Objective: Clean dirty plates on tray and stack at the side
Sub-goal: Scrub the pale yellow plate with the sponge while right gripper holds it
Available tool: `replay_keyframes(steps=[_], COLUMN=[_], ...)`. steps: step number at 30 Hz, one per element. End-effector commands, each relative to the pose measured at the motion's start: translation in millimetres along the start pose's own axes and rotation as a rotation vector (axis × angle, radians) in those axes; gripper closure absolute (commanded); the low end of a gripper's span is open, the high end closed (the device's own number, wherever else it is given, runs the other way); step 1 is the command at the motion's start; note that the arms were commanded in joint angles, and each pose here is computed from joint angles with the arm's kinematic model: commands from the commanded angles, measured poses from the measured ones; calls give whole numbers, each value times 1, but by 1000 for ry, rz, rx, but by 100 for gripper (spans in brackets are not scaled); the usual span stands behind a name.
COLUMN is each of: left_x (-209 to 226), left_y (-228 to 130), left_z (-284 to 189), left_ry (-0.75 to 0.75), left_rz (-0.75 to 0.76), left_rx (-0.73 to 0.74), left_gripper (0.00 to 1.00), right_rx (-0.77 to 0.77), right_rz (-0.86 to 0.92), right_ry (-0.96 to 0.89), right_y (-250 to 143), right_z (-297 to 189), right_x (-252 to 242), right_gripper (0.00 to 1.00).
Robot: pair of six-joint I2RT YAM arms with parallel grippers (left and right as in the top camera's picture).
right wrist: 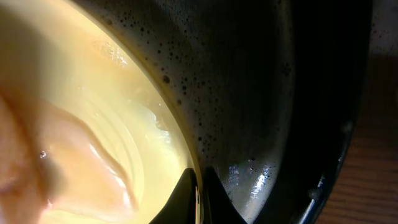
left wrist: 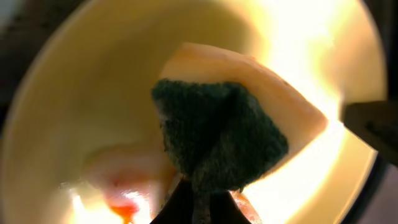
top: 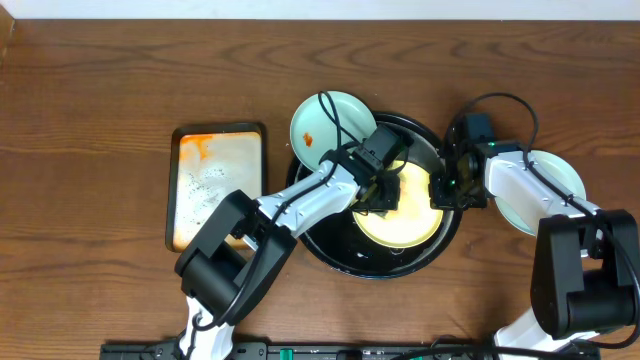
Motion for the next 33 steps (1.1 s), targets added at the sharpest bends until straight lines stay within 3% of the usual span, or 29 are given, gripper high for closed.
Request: replay_keyframes(steps=[1,11,19,33], left_x=[46,79,95,76], left_y=[-19,-14,13,41], left_z=[20,7,-28,-79], left_ry=[218,436,637,662], left_rz=[-24,2,110,110], left_rx=[59,33,-10,-42], left_gripper=[92,93,93,92], right_rx=[-2,12,15,21], right_rz=[15,17,17,18], right_ry=[-26,-33,-34,-37], right_y=[-1,-4,-5,-7], right_z=[1,0,0,0], right_x=[-6,-7,-8,-8], right_gripper=[99,99,99,99])
Point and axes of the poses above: each gripper's point midway between its finger pads, its own z axis out along the fingers, its own x axis along the line the jaws close on, y = z × x, the point moved 1 cm from there along -z, back along the fingers, and after that the axes turned 15 degrees about z, right-handed, at the moved point
